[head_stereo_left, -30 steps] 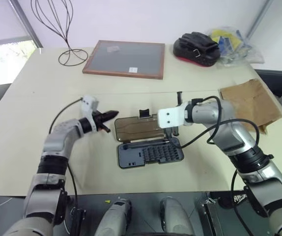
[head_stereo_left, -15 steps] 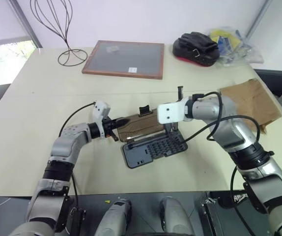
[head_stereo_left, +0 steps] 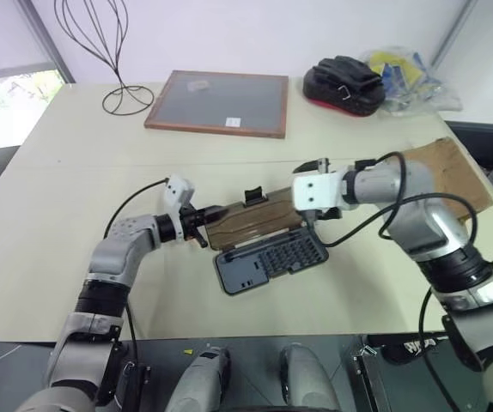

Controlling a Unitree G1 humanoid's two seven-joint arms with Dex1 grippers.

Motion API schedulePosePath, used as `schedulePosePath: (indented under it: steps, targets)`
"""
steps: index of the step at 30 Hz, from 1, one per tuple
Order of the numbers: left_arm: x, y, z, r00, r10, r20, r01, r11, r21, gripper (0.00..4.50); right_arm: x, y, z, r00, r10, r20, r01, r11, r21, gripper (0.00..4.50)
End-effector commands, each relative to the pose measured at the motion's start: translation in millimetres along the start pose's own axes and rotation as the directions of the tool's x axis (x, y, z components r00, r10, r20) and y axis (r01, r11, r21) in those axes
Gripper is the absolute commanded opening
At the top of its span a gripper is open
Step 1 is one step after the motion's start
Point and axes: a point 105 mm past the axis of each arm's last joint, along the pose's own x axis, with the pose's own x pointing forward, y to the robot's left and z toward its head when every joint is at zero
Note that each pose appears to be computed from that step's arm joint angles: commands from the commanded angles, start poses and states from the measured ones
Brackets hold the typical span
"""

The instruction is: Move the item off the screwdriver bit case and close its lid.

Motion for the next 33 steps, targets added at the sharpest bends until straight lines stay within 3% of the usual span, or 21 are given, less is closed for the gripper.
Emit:
schedulePosePath:
  steps: [1,8,11,17,22,28,31,32,33]
  targets:
    - [-1,-20,16,0.996,-0.088,0.011,0.087,0.995,0.056,0.0,-35,-9,-13,1.0,-0.024,-0.013,0.024,0.997,0.067,4.48]
    - [-6,-59,23,0.972,-0.233,-0.04,0.235,0.967,0.095,0.0,-68,23,-65,0.983,0.029,-0.181,0.008,0.979,0.202,4.48]
    - [-13,-69,18,0.958,-0.275,-0.082,0.283,0.955,0.095,0.0,-73,36,-73,0.975,0.049,-0.219,0.0,0.976,0.22,4.48]
    - [-21,-74,13,0.945,-0.3,-0.13,0.311,0.948,0.075,0.0,-69,52,-72,0.975,0.058,-0.213,0.0,0.964,0.264,4.48]
    - [-26,-77,2,0.933,-0.315,-0.172,0.328,0.943,0.052,0.0,-47,64,-61,0.987,0.038,-0.154,0.019,0.936,0.353,4.48]
    - [-20,-58,22,0.962,-0.249,-0.11,0.259,0.962,0.087,0.0,-49,64,-58,0.99,0.036,-0.135,0.02,0.92,0.392,4.48]
    - [-18,-48,34,0.972,-0.223,-0.081,0.23,0.967,0.106,0.0,-53,55,-57,0.992,0.003,-0.124,0.05,0.907,0.418,3.67]
    - [-18,-46,37,0.973,-0.216,-0.075,0.224,0.968,0.112,0.0,-54,54,-56,0.993,-0.003,-0.119,0.053,0.904,0.425,3.67]
    - [-17,-43,39,0.976,-0.206,-0.07,0.214,0.97,0.119,0.0,-54,54,-55,0.994,-0.005,-0.108,0.052,0.9,0.433,3.27]
